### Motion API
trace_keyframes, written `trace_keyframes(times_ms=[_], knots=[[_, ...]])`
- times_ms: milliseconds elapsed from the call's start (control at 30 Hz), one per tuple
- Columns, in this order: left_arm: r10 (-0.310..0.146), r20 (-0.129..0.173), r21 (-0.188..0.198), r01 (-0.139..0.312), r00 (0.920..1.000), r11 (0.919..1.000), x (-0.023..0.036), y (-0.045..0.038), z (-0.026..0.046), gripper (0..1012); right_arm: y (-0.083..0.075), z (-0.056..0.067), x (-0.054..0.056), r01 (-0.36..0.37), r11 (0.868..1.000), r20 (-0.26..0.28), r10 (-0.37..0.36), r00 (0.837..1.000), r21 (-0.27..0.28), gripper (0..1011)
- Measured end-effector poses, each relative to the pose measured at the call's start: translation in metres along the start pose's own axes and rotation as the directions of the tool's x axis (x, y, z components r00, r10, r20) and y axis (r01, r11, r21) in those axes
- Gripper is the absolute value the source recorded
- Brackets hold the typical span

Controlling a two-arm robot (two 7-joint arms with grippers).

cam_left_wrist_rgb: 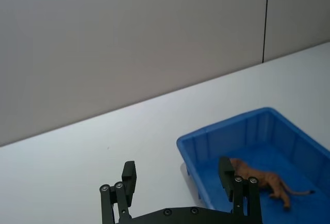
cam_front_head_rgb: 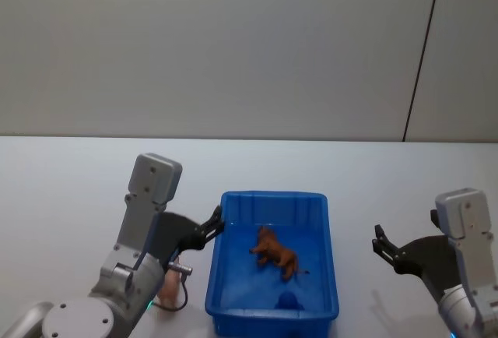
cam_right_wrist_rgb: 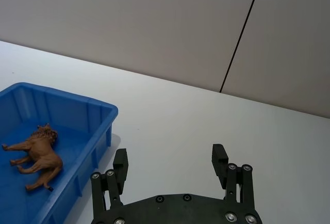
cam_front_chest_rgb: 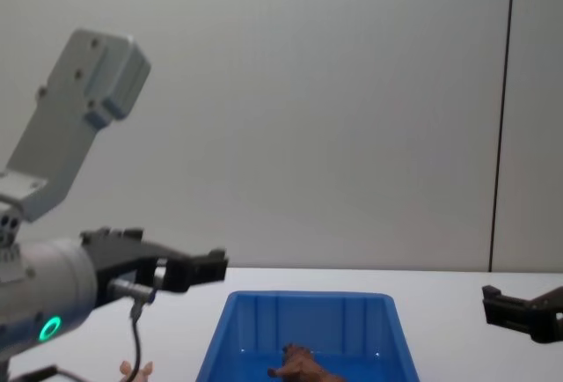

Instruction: Pick up the two dolls from the table and place them into the box.

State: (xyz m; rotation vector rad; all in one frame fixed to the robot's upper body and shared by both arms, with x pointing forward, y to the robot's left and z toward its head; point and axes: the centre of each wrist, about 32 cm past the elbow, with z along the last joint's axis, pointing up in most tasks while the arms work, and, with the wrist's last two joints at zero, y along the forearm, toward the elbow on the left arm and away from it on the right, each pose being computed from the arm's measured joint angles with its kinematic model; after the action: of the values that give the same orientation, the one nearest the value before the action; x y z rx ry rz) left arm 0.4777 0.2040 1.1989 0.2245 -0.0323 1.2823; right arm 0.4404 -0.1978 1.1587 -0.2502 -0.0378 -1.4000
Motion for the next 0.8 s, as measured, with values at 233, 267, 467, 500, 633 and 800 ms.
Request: trace_keyframes(times_ms=[233, 267, 467, 500, 633, 800], knots=[[0.025, -0.012, 0.1, -0.023, 0.9996, 0.9947, 0.0044, 0.0038, -0.0087, 1001, -0.001, 0.0, 0.0, 0.003, 1.0, 0.001, -0.003, 1.0, 0.0, 1001], [0.027, -0.013, 0.109, -0.025, 0.9996, 0.9938, 0.005, 0.0041, -0.0097, 1001, -0.001, 0.0, 0.0, 0.004, 1.0, 0.001, -0.004, 1.0, 0.0, 1001], [0.037, -0.016, 0.183, -0.033, 0.9992, 0.9826, 0.0091, 0.0052, -0.0192, 1001, -0.001, 0.0, 0.001, 0.006, 1.0, 0.001, -0.006, 1.0, 0.0, 1001], [0.037, -0.016, 0.188, -0.033, 0.9992, 0.9816, 0.0094, 0.0053, -0.0197, 1001, -0.001, 0.0, 0.001, 0.006, 1.0, 0.001, -0.006, 1.0, 0.0, 1001], [0.04, -0.018, 0.213, -0.036, 0.999, 0.9764, 0.0109, 0.0056, -0.0237, 1001, -0.001, 0.0, 0.001, 0.006, 1.0, 0.001, -0.006, 1.0, 0.0, 1001], [0.041, -0.027, 0.248, -0.034, 0.9988, 0.9682, 0.0131, 0.0061, -0.0299, 1001, -0.001, 0.0, 0.001, 0.007, 1.0, 0.001, -0.007, 1.0, 0.0, 1001]])
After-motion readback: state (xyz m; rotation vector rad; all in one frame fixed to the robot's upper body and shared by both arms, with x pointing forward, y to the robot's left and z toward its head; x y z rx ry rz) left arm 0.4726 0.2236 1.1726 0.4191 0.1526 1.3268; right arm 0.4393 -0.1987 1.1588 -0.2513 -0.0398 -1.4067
